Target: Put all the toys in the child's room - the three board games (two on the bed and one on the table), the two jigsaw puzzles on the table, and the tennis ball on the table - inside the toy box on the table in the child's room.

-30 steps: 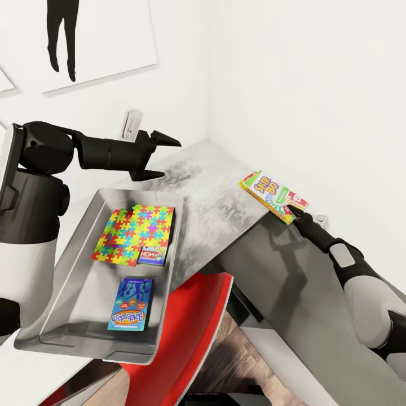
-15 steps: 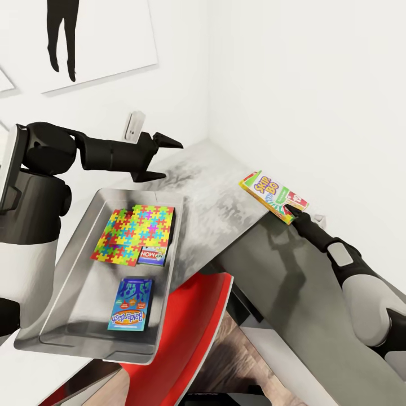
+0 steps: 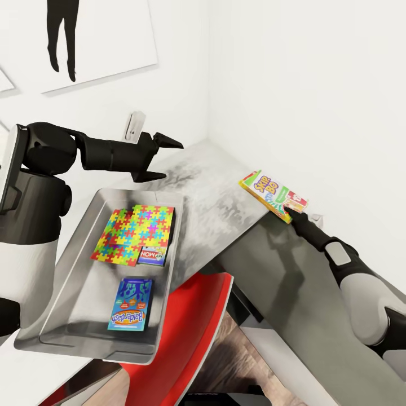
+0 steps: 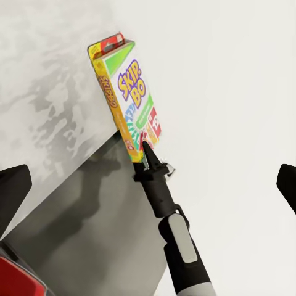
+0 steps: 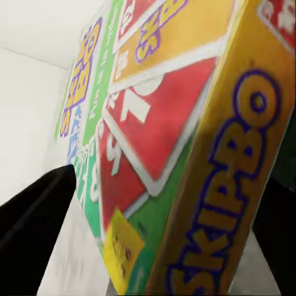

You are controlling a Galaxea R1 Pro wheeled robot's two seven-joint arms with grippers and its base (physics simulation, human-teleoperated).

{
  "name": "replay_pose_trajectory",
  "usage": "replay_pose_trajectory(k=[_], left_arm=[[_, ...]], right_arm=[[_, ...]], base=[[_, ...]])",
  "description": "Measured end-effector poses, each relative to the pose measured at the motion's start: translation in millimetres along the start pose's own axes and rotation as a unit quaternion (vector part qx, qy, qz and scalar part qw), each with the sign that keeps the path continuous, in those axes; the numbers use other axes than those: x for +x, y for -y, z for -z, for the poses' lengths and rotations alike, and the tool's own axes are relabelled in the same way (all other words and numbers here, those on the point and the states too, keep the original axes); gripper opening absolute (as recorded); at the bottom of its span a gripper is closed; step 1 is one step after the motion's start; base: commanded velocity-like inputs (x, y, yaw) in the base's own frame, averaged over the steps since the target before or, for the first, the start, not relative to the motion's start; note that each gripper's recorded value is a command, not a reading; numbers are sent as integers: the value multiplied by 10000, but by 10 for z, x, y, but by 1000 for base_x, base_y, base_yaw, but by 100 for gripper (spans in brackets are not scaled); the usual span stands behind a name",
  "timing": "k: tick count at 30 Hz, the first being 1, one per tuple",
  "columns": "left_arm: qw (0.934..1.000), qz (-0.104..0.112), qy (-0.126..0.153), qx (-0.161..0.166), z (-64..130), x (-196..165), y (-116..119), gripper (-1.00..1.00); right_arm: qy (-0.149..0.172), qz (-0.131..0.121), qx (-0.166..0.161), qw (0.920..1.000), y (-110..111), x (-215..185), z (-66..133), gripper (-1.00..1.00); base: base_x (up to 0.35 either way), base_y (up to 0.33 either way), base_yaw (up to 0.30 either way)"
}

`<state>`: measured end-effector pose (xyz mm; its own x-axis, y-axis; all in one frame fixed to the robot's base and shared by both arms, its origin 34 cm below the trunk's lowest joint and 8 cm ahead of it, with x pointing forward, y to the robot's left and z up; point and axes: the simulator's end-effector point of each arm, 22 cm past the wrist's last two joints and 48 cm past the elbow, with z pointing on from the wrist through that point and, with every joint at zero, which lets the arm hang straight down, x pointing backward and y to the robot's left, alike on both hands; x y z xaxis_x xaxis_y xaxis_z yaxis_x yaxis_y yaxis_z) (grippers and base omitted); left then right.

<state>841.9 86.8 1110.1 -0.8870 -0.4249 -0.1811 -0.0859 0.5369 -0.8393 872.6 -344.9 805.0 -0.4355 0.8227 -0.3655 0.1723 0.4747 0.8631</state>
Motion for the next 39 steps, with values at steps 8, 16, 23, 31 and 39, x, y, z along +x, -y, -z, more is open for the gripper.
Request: replay_pose_trajectory(k=[8, 16, 23, 31, 39], left_arm=[[10000, -1, -7, -3, -4, 4, -3, 100], [10000, 0, -17, -11, -10, 12, -11, 100], [10000, 21, -34, -25, -19, 29, -40, 100], [9999, 96, -96, -57, -51, 91, -139, 100], [9990, 375, -193, -163, -98, 205, -424, 100]], right_arm=[[-31, -43, -43, 10000, -66, -5, -60, -100], [-15, -28, -48, 10000, -71, -45, -56, -100], [-3, -26, -59, 10000, -75, -63, -52, -100], [7, 18, -95, 10000, -85, -75, -37, -100], [35, 275, -402, 9988, -305, -176, -35, -100]], base=[[0, 0, 0], [0, 0, 0], [0, 0, 0], [0, 0, 0], [0, 0, 0]])
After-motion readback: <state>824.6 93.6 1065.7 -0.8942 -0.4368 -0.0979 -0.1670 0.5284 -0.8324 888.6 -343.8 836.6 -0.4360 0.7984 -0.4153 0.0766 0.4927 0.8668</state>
